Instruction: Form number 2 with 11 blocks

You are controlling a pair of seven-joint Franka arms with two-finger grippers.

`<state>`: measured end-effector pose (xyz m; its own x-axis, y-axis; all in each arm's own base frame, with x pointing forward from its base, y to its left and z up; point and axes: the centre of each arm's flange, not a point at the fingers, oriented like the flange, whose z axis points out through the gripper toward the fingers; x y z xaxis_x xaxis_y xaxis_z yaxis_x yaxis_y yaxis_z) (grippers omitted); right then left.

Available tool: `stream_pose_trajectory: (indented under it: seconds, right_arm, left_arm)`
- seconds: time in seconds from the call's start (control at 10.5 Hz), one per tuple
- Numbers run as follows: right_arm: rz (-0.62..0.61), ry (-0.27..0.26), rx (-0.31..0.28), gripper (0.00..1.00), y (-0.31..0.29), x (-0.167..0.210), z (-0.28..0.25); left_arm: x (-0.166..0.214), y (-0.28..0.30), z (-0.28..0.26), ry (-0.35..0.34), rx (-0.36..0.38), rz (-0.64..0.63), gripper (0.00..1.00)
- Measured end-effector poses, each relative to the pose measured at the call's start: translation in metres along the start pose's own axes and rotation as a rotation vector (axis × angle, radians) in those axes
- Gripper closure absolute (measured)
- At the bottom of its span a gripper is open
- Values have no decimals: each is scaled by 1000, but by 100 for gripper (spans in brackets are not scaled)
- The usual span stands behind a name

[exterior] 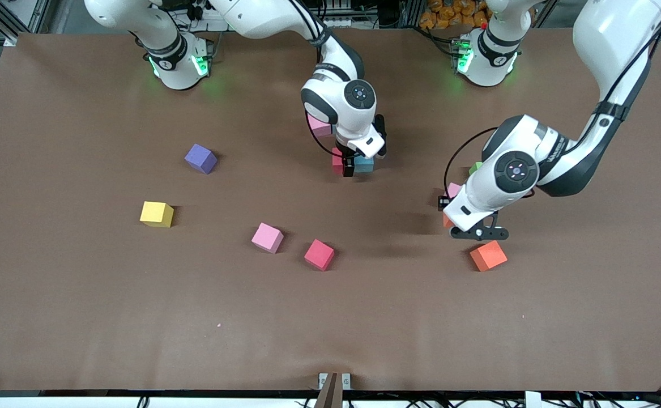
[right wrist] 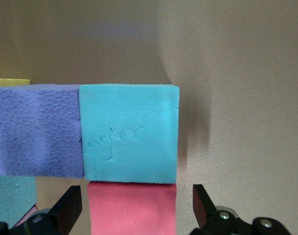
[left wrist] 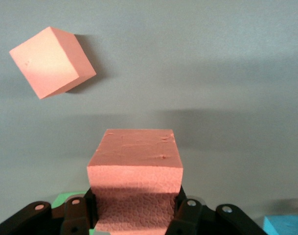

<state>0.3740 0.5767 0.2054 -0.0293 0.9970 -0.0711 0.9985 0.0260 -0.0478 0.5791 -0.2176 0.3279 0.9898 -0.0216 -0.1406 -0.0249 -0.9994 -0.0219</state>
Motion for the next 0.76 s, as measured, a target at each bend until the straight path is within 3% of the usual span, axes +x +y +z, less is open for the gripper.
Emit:
stream_pose_trajectory:
  seconds: [0.76]
  right_arm:
    - [8,-12,9,0,2,-4,-35]
  left_arm:
    - [-36,67,-41,-8,-67,-512,44]
